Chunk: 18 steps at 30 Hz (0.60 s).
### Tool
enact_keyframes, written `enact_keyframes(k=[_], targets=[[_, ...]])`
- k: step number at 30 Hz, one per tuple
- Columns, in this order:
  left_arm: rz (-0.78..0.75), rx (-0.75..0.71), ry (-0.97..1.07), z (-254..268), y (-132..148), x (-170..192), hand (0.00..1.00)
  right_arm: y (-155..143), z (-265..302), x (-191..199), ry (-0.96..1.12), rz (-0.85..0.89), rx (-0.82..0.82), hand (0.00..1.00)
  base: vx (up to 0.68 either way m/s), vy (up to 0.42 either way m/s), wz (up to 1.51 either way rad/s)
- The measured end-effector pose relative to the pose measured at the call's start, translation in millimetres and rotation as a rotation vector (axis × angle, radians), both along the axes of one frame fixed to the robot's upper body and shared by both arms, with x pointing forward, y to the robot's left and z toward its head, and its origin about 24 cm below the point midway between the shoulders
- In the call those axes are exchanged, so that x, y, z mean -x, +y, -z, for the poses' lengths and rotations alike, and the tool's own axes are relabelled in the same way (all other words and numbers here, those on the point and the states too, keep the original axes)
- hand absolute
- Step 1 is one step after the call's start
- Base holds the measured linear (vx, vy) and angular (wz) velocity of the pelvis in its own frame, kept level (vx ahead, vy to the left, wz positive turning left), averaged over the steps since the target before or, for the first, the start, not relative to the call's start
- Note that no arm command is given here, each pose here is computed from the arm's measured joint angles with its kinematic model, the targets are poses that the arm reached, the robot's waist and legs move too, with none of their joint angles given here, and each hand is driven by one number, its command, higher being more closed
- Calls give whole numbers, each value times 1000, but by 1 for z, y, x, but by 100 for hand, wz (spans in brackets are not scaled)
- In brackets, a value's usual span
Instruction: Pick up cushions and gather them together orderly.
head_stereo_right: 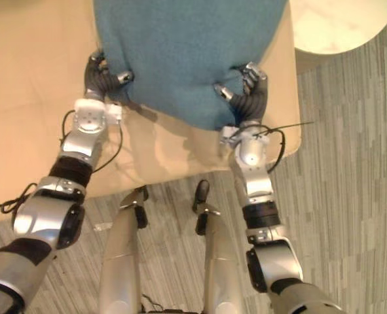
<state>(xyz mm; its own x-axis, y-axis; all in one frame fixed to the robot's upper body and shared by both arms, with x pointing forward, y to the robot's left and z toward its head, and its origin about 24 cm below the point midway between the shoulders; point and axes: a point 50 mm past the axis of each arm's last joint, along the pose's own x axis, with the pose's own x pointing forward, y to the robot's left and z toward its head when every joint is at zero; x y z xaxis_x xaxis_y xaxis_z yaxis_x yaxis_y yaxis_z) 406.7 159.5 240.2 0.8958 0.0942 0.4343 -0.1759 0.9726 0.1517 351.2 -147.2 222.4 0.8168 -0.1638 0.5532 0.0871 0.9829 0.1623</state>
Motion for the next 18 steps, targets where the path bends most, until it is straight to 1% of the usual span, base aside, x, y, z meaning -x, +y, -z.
enact_keyframes(k=[5,10,13,15,16,18], targets=[[45,78,-22,13,-4,11,100,0,3,2,-4,-2,-7,100,44,-23,8],[138,166,-89,30,-17,37,100,-6,34,23,31,7,-21,100,87,-64,17],[155,200,-63,50,-22,47,100,-5,57,31,92,23,-9,100,111,-53,18],[184,281,-39,73,-32,66,100,-7,78,45,143,44,8,100,107,-21,25],[189,295,-38,76,-33,69,100,-7,80,48,147,46,4,100,108,-12,30],[184,371,-2,99,-34,91,100,-9,95,61,182,57,17,100,92,-3,19]])
